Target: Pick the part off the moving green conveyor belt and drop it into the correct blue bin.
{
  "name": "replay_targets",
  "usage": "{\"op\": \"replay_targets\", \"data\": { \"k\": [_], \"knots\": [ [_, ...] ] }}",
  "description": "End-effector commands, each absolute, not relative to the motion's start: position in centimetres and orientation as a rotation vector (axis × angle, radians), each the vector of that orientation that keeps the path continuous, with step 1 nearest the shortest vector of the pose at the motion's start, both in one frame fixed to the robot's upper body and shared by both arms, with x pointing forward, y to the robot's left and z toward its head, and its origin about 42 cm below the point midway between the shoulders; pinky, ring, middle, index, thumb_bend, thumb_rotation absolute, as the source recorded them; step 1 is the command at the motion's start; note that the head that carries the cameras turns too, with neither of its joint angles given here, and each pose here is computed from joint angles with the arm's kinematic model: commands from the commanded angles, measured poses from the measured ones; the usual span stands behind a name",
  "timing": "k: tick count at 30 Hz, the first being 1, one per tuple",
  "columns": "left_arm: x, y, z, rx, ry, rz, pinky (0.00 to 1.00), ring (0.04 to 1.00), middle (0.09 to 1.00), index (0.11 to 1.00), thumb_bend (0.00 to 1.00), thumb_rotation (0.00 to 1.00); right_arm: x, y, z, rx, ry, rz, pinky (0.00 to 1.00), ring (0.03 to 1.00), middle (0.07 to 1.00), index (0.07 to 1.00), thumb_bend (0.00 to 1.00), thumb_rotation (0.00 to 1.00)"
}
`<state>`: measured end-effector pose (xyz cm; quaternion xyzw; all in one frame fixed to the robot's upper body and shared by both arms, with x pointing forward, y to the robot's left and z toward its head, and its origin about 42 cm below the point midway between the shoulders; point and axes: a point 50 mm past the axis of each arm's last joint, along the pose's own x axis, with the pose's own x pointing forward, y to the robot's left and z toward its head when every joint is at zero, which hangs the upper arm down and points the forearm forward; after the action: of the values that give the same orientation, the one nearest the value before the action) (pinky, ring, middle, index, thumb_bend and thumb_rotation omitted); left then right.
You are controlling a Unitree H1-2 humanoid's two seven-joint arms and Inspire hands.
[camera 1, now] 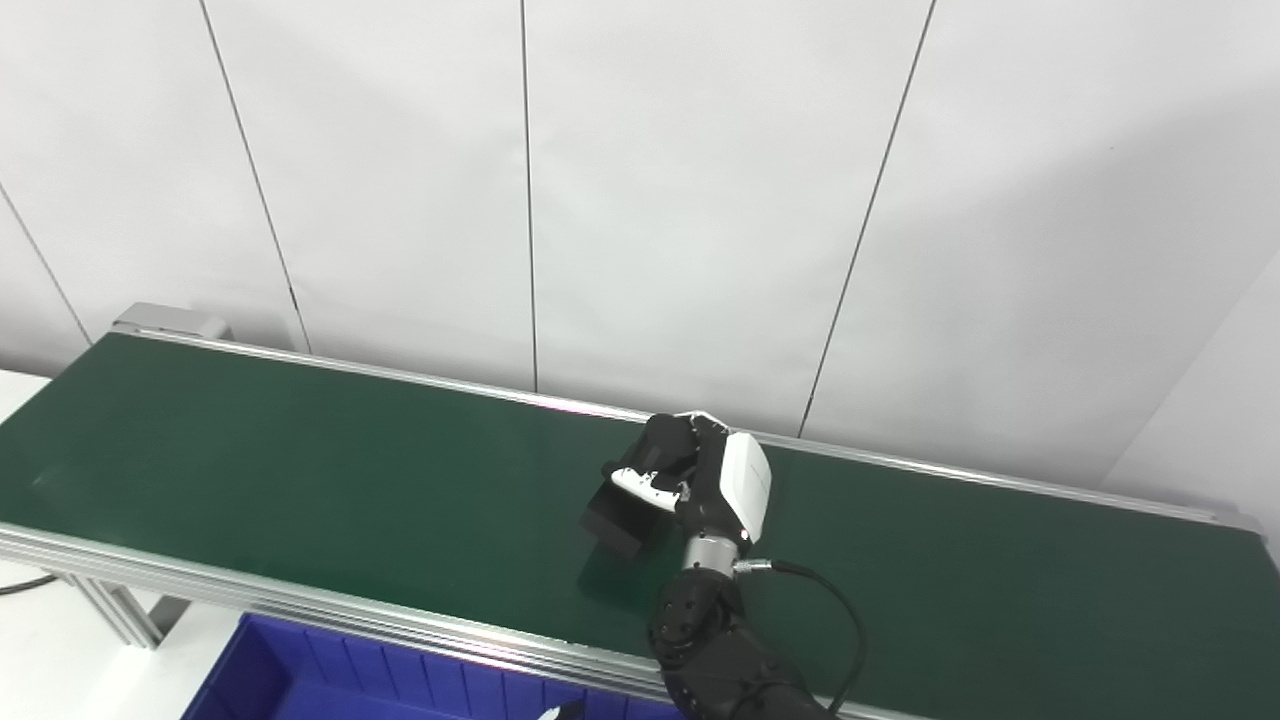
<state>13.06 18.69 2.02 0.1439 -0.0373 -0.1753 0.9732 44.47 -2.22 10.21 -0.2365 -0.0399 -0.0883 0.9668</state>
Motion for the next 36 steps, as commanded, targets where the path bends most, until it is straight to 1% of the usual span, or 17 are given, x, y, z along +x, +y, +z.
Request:
{"op": "replay_targets", "data": {
  "k": [1, 3, 5, 6, 8, 11, 12, 14, 15, 16, 19, 20, 23, 25, 28, 31, 36],
  "knots": [
    [13.4, 18.5, 3.1, 0.259, -0.133, -0.346, 0.94, 0.960, 0.972, 0.942, 0.81, 0.53, 45.3, -1.0, 13.0, -0.385, -0.221, -0.206, 0.27, 0.408, 0.467, 0.514, 0.51, 0.00],
    [13.3, 18.4, 3.1, 0.259, -0.135, -0.344, 0.95, 0.960, 0.973, 0.943, 0.81, 0.55, 45.0, -1.2, 13.0, -0.349, -0.244, -0.225, 0.26, 0.420, 0.491, 0.497, 0.51, 0.00],
    [13.4, 18.4, 3.1, 0.252, -0.133, -0.349, 0.97, 0.968, 0.977, 0.947, 0.80, 0.55, 44.6, -1.6, 12.9, -0.306, -0.270, -0.246, 0.28, 0.397, 0.469, 0.520, 0.51, 0.00],
    [13.4, 18.4, 3.2, 0.249, -0.131, -0.352, 0.96, 0.971, 0.981, 0.952, 0.79, 0.55, 44.4, -1.9, 12.9, -0.287, -0.281, -0.257, 0.36, 0.425, 0.497, 0.506, 0.51, 0.00],
    [13.5, 18.4, 3.3, 0.245, -0.132, -0.358, 0.94, 0.971, 0.983, 0.955, 0.79, 0.56, 43.8, -2.5, 13.0, -0.250, -0.305, -0.275, 0.42, 0.445, 0.519, 0.492, 0.51, 0.00],
    [13.6, 18.5, 3.4, 0.239, -0.134, -0.369, 0.94, 0.974, 0.989, 0.962, 0.77, 0.56, 42.5, -3.9, 13.1, -0.200, -0.348, -0.284, 0.34, 0.409, 0.489, 0.522, 0.51, 0.00],
    [13.7, 18.5, 3.6, 0.244, -0.141, -0.372, 0.95, 0.976, 0.989, 0.964, 0.76, 0.57, 41.8, -4.5, 13.2, -0.191, -0.363, -0.290, 0.33, 0.405, 0.482, 0.526, 0.51, 0.00],
    [13.9, 18.6, 3.7, 0.246, -0.149, -0.373, 0.95, 0.978, 0.988, 0.966, 0.76, 0.59, 40.4, -5.6, 13.5, -0.182, -0.382, -0.299, 0.33, 0.405, 0.478, 0.527, 0.51, 0.00],
    [13.9, 18.6, 3.8, 0.244, -0.151, -0.372, 0.95, 0.978, 0.986, 0.965, 0.76, 0.59, 39.9, -6.1, 13.6, -0.179, -0.388, -0.303, 0.36, 0.417, 0.485, 0.519, 0.51, 0.00],
    [13.9, 18.7, 4.0, 0.239, -0.152, -0.369, 0.95, 0.978, 0.986, 0.964, 0.76, 0.59, 38.9, -6.8, 13.8, -0.192, -0.396, -0.306, 0.36, 0.419, 0.486, 0.518, 0.51, 0.00],
    [14.0, 19.0, 4.4, 0.228, -0.157, -0.358, 0.94, 0.968, 0.979, 0.955, 0.76, 0.59, 35.8, -8.9, 14.0, -0.217, -0.415, -0.300, 0.36, 0.423, 0.507, 0.511, 0.51, 0.00],
    [14.1, 19.2, 4.5, 0.225, -0.158, -0.355, 0.93, 0.964, 0.974, 0.947, 0.76, 0.59, 34.6, -9.6, 13.8, -0.211, -0.418, -0.289, 0.34, 0.413, 0.503, 0.519, 0.51, 0.00],
    [14.4, 19.5, 4.9, 0.222, -0.164, -0.357, 0.91, 0.955, 0.966, 0.938, 0.75, 0.57, 31.7, -11.4, 13.5, -0.214, -0.401, -0.268, 0.32, 0.401, 0.489, 0.529, 0.51, 0.00],
    [14.7, 19.7, 5.2, 0.211, -0.168, -0.363, 0.90, 0.948, 0.961, 0.933, 0.76, 0.56, 29.5, -12.7, 13.2, -0.235, -0.384, -0.256, 0.30, 0.390, 0.487, 0.533, 0.51, 0.00],
    [15.1, 19.8, 5.7, 0.182, -0.175, -0.379, 0.90, 0.946, 0.960, 0.928, 0.76, 0.52, 26.6, -14.3, 12.5, -0.262, -0.361, -0.240, 0.34, 0.399, 0.482, 0.531, 0.51, 0.00],
    [15.5, 19.7, 6.1, 0.169, -0.187, -0.393, 0.89, 0.943, 0.959, 0.928, 0.76, 0.51, 24.1, -15.4, 11.3, -0.277, -0.310, -0.232, 0.36, 0.407, 0.483, 0.526, 0.51, 0.00],
    [16.3, 19.9, 7.0, 0.155, -0.214, -0.408, 0.91, 0.957, 0.964, 0.930, 0.76, 0.51, 20.8, -16.8, 10.1, -0.338, -0.243, -0.256, 0.32, 0.389, 0.480, 0.533, 0.51, 0.00]
  ]
}}
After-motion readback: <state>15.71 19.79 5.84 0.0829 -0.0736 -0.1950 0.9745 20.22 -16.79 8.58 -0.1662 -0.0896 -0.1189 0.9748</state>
